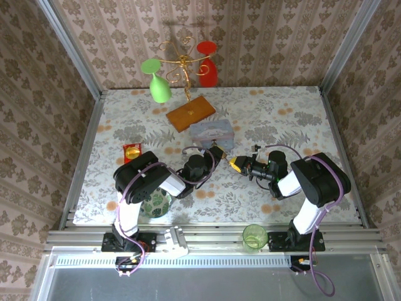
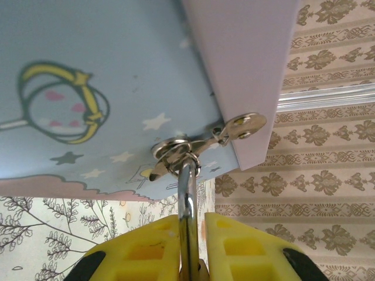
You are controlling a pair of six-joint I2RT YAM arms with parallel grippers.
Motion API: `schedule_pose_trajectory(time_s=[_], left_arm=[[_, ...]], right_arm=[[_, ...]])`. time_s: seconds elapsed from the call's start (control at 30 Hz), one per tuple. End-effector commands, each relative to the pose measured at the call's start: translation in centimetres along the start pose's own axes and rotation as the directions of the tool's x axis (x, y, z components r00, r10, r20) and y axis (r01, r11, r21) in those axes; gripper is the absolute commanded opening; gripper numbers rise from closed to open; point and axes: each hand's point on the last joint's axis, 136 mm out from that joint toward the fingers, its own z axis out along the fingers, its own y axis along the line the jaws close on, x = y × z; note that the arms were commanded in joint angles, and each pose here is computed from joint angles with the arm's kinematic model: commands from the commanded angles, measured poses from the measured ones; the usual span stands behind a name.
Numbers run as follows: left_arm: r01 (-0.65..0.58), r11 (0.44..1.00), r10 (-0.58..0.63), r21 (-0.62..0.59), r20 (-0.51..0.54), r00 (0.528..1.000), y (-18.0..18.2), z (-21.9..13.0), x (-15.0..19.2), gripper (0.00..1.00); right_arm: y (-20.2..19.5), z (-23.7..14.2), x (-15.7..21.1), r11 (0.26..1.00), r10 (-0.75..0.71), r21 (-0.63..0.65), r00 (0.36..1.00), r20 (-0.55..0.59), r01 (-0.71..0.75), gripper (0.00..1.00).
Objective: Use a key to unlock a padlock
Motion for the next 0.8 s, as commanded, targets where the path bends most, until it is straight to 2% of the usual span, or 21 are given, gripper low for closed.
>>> schedule_pose_trajectory(time_s=[0.0,0.27,0.5,0.77], left_arm=[[0.031,0.992,-0.025,0.123,-0.048,0.999,-3.7,0.5,1.3,0.00],[0.047,0.992,-0.040,0.121,-0.061,0.997,-3.6,0.3,1.9,0.00],[0.052,0.993,-0.047,0.107,-0.041,0.998,-3.0,0.0,0.8,0.00],[0.059,0.992,-0.052,0.111,-0.071,0.996,-3.1,0.4,1.9,0.00]], right_arm=[[0.9,0.4,-0.6,0.999,-0.047,-0.025,0.999,0.016,0.047,0.00],[2.2,0.7,-1.3,0.996,-0.070,-0.054,0.997,0.032,0.072,0.00],[2.0,0.2,-1.1,0.996,-0.079,-0.049,0.996,0.038,0.081,0.00],[2.6,0.5,-1.5,0.993,-0.097,-0.062,0.995,0.037,0.099,0.00]])
